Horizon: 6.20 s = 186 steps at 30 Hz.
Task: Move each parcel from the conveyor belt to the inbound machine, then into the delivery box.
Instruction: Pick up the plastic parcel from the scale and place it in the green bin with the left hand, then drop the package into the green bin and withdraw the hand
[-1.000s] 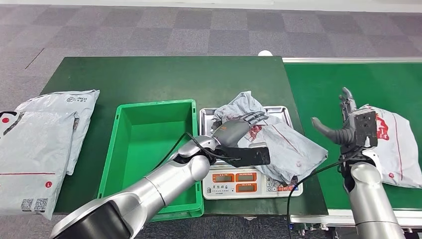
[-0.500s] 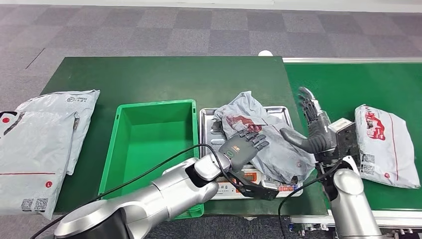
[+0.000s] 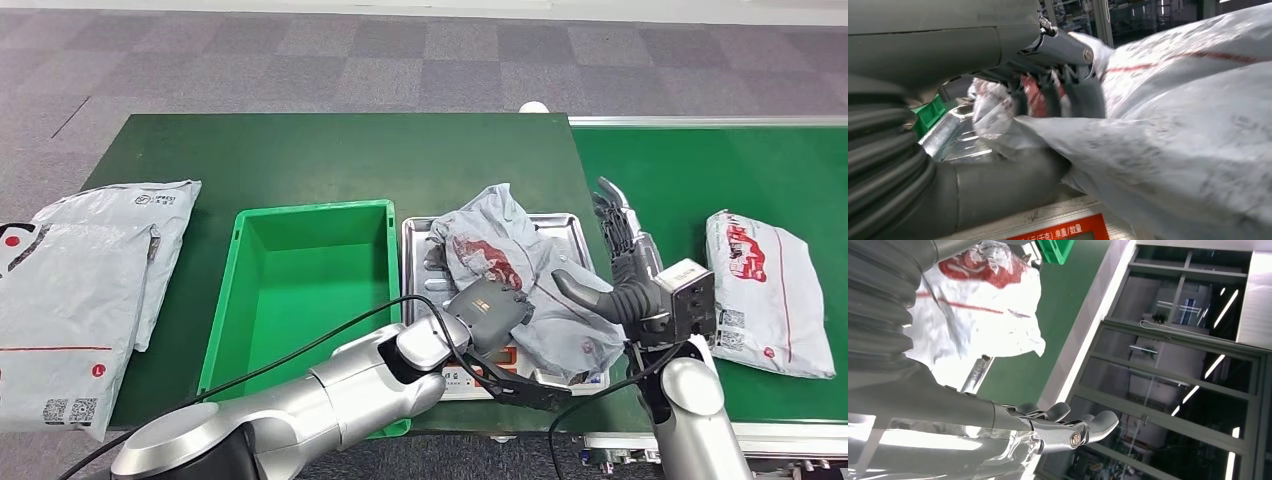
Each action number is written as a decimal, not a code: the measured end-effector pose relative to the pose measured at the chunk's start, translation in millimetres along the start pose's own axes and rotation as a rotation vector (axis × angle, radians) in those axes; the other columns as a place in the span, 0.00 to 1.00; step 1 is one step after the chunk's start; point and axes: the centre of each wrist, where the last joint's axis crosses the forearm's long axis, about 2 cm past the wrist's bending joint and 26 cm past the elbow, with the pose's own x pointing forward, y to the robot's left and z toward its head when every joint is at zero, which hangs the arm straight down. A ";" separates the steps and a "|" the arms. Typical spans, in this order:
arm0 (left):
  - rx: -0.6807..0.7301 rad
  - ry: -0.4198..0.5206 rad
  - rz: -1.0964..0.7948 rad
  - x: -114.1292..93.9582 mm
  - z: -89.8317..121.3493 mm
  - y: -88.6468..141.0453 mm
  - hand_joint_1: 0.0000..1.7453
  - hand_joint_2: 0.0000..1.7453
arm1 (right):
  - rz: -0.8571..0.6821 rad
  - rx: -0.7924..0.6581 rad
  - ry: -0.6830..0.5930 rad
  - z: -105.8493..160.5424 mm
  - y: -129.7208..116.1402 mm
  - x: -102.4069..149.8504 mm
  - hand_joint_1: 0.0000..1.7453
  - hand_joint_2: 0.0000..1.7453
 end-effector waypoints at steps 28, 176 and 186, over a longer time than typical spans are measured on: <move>0.420 0.052 0.762 -98.8 21.8 3.4 0.00 1.00 | 0.618 -0.028 0.219 22.9 -45.3 1.8 0.00 1.00; 0.502 -0.395 1.344 -154.9 105.7 16.2 0.00 1.00 | 1.095 -0.237 0.539 -21.3 -115.2 -35.8 0.00 1.00; 0.486 -0.402 1.422 -132.0 73.7 23.3 0.00 1.00 | 1.124 -0.147 0.803 -70.3 -120.4 -68.5 0.00 1.00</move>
